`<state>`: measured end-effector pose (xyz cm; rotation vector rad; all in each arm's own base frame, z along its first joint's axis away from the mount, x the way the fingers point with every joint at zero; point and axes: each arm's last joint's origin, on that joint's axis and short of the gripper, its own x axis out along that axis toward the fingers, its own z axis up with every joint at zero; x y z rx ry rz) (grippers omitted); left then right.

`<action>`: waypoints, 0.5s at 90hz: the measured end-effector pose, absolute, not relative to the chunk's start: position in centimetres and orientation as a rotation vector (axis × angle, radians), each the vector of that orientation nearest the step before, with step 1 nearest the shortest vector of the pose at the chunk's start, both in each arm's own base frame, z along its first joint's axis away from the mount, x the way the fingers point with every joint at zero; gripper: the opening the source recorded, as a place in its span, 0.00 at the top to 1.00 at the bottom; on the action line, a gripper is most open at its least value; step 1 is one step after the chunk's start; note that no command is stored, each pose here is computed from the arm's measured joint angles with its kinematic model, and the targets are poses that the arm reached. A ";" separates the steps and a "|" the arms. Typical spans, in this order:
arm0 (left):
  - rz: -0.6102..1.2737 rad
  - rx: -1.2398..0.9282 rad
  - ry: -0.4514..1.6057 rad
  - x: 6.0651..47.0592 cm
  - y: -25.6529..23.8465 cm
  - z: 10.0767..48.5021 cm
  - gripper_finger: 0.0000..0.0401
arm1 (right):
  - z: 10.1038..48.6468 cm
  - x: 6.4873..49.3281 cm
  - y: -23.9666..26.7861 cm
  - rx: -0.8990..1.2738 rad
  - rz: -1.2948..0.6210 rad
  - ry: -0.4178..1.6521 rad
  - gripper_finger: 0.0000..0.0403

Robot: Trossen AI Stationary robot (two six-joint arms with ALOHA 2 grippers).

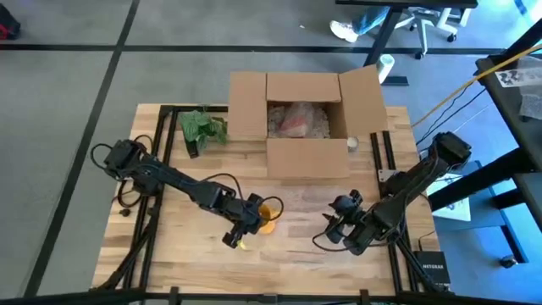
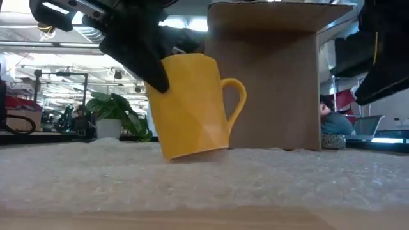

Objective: Wrap mug
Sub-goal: Wrap the yellow mug with the bubble wrap

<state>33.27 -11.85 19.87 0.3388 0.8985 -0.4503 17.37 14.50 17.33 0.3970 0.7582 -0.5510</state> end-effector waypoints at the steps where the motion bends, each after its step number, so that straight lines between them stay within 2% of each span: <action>1: -0.451 0.339 0.898 33.3 -11.9 19.9 1.00 | 17.3 17.3 14.5 0.399 -0.550 0.757 0.55; 13: -0.454 0.336 0.882 33.4 -11.9 19.9 0.99 | 17.1 17.0 14.1 0.437 -0.533 0.736 0.55; 45: -0.464 0.347 0.833 33.7 -12.1 20.1 0.82 | 17.0 16.8 14.0 0.443 -0.527 0.732 0.55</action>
